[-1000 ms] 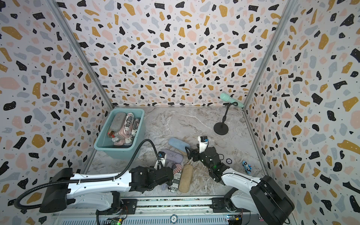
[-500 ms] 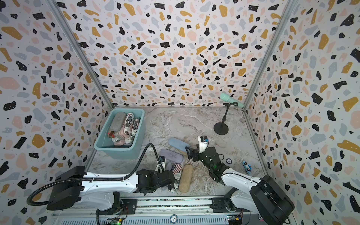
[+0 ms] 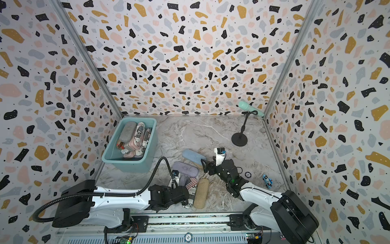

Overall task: Put the glasses cases into the storage boxes
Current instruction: Pick up the glasses case at the center of the board.

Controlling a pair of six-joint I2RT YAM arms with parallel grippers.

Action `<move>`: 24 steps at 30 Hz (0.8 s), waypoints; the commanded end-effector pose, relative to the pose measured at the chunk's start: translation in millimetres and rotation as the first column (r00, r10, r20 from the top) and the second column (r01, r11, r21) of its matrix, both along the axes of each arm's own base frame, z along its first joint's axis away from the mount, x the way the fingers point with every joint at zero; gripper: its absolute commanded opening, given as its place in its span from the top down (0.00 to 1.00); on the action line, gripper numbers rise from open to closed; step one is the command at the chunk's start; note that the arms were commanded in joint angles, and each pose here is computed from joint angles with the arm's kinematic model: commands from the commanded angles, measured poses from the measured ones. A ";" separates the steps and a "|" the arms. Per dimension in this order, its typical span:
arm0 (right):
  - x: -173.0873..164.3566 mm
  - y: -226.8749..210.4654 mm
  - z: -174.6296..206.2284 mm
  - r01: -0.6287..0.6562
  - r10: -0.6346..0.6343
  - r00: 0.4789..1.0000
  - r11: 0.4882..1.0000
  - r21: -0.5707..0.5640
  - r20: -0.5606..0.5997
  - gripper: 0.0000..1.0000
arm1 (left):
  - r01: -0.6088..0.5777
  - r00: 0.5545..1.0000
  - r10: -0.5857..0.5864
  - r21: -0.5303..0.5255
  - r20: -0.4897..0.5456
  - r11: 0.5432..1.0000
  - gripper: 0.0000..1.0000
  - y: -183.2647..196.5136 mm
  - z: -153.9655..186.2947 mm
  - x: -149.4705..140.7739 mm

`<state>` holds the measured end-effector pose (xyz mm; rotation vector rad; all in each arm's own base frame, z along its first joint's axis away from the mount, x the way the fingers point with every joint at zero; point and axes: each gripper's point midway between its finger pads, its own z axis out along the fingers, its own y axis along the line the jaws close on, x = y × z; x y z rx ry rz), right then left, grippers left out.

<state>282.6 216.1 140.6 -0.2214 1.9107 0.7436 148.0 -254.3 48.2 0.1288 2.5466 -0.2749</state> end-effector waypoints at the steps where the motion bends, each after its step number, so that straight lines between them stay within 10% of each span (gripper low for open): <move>1: 0.3 1.9 2.3 -0.004 0.004 1.000 1.000 0.006 0.002 0.15 | 0.000 1.000 0.000 0.009 0.002 1.000 0.54 0.2 -7.5 -0.5; 24: -1.0 4.1 3.9 -0.019 0.019 1.000 1.000 0.011 0.007 0.16 | -0.017 0.998 0.014 0.035 0.063 0.999 0.66 3.8 11.8 8.7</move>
